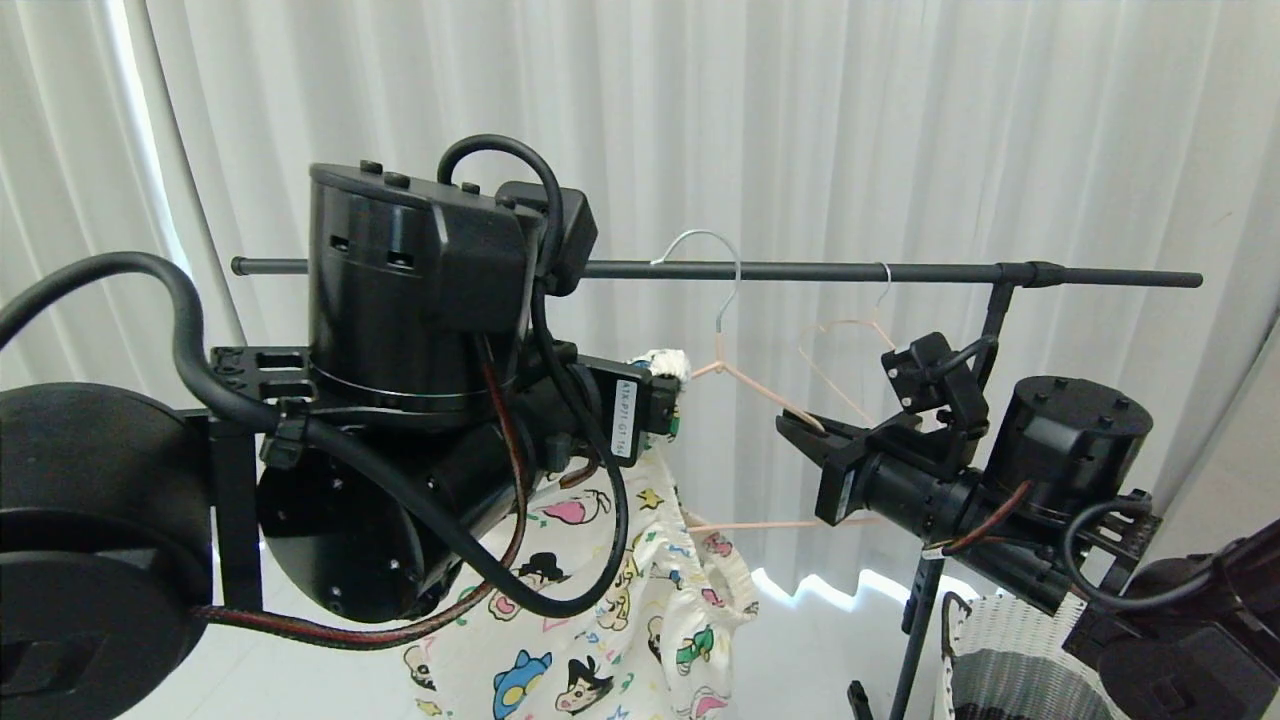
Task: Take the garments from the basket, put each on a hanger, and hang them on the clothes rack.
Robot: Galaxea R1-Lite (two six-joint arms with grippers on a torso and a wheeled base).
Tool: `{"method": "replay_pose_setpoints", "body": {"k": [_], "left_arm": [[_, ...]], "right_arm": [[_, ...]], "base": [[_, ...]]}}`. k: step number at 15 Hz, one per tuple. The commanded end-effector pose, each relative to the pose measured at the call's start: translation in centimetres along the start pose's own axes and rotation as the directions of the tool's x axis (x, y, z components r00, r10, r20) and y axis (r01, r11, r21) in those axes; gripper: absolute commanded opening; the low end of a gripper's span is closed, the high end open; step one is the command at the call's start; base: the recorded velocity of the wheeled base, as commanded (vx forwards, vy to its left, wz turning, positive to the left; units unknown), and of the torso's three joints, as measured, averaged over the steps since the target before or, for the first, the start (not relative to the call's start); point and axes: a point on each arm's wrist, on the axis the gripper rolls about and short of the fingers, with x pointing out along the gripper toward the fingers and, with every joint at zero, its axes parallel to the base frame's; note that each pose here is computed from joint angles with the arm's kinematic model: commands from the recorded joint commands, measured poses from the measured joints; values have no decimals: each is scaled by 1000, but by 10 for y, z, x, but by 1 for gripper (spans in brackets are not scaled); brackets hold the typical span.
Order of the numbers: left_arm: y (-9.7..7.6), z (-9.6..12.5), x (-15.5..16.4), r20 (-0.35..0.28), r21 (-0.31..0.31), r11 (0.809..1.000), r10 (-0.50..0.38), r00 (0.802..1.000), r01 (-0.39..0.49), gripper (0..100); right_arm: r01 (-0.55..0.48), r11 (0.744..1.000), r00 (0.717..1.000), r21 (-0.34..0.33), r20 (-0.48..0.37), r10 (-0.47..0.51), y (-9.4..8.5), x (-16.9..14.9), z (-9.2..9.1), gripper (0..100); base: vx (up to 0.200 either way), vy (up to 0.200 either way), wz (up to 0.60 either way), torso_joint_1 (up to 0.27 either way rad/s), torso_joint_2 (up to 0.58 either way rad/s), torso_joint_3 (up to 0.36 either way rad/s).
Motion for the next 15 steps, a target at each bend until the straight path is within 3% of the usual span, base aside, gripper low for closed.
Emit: {"method": "replay_pose_setpoints", "body": {"k": [1,6,8,11,15], "left_arm": [[2,2,-2,9,-6,1000,3,1000,-3,100],[-14,-6,3,-13,74,996,-50,999,51,100],[-20,-3,1,30,121,984,-138,990,133,100],[-24,-4,-2,32,135,979,-157,987,151,100],[-19,-8,-7,83,155,977,-164,983,150,100]], "right_arm": [[13,1000,1000,0,20,-13,-3,-4,7,0],[13,1000,1000,1,8,-13,-3,-3,3,0],[10,1000,1000,1,5,-10,-3,-2,3,0],[14,1000,1000,1,2,-14,-3,-2,2,0],[25,1000,1000,2,-3,-25,-7,-1,0,0]], "base": [[0,0,0,0,0,0],[0,0,0,0,0,0],[0,0,0,0,0,0],[0,0,0,0,0,0],[0,0,0,0,0,0]]}}
